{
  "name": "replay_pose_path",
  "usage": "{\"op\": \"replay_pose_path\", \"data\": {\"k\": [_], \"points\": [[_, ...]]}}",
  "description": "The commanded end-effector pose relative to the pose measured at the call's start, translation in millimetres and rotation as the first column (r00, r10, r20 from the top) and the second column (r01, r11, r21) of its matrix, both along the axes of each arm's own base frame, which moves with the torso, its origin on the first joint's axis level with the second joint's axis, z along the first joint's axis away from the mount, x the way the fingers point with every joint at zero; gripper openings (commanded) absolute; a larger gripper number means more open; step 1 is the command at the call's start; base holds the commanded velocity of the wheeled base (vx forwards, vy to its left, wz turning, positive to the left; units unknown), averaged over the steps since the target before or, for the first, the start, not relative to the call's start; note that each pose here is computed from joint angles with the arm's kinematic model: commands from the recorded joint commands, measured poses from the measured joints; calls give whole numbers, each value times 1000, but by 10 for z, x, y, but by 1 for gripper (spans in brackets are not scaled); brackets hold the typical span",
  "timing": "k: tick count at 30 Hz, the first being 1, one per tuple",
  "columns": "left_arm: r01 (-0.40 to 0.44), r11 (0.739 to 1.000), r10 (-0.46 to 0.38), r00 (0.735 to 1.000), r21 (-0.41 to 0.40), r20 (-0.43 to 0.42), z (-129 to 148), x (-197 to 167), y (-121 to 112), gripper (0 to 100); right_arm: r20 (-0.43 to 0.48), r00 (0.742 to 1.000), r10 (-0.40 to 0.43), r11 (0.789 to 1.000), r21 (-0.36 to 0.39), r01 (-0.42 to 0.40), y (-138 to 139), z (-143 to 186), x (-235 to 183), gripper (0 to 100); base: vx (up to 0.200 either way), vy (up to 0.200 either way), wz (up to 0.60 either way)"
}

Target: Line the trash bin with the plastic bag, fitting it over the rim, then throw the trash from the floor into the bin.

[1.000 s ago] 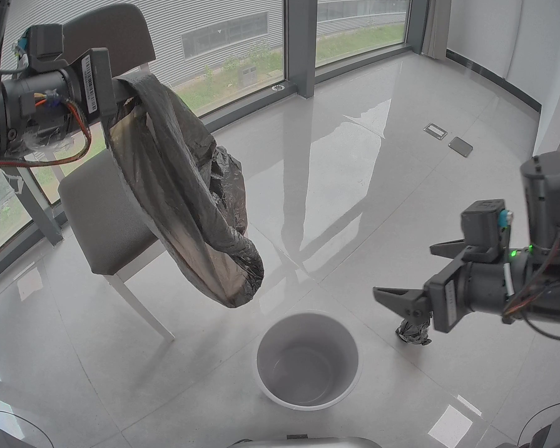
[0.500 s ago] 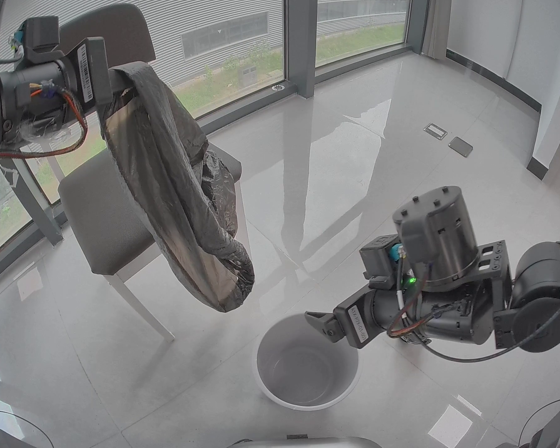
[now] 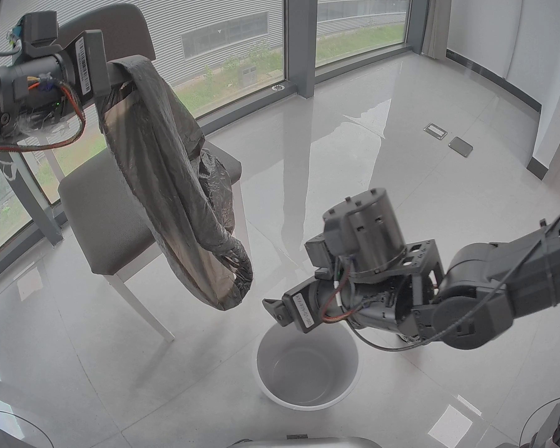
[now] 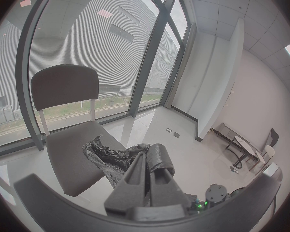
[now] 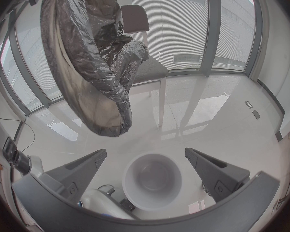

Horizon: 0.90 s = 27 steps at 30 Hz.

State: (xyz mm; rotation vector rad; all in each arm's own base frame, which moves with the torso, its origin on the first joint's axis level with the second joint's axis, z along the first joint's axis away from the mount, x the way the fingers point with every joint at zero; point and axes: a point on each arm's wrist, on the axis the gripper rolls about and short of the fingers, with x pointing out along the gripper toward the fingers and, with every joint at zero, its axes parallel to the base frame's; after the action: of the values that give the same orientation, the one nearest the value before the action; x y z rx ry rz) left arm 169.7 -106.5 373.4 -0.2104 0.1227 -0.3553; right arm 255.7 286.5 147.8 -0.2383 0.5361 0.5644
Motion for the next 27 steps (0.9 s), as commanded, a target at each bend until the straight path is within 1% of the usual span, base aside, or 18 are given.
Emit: {"op": "replay_pose_path", "data": {"k": [1,5,11,17,21,22,27], "points": [[6,1000,-5,1000,-9,12,44,-3,-9,0,-12,1000,-1,1000,-15,1,253,-254,224,100,0,0,0],[17,1000,-17,1000,-23,18,75,-25,-24,0,12,1000,2,1000,24,-3,418,-267,374,100,0,0,0],[42,998,-42,999,-39,14,77,-64,-63,0,40,999,-8,998,64,5,578,-292,578,100,0,0,0],[57,997,-57,998,-51,16,93,-90,-82,0,53,999,-10,996,84,6,673,-334,663,100,0,0,0],[61,997,-61,998,-45,7,85,-105,-82,0,67,998,-11,995,99,5,706,-302,692,100,0,0,0],[61,997,-61,998,-46,6,86,-110,-78,0,68,998,-11,995,100,4,705,-292,691,0,0,0,0],[61,997,-61,998,-44,4,81,-105,-82,0,62,998,-17,993,113,10,700,-279,677,0,0,0,0]]}}
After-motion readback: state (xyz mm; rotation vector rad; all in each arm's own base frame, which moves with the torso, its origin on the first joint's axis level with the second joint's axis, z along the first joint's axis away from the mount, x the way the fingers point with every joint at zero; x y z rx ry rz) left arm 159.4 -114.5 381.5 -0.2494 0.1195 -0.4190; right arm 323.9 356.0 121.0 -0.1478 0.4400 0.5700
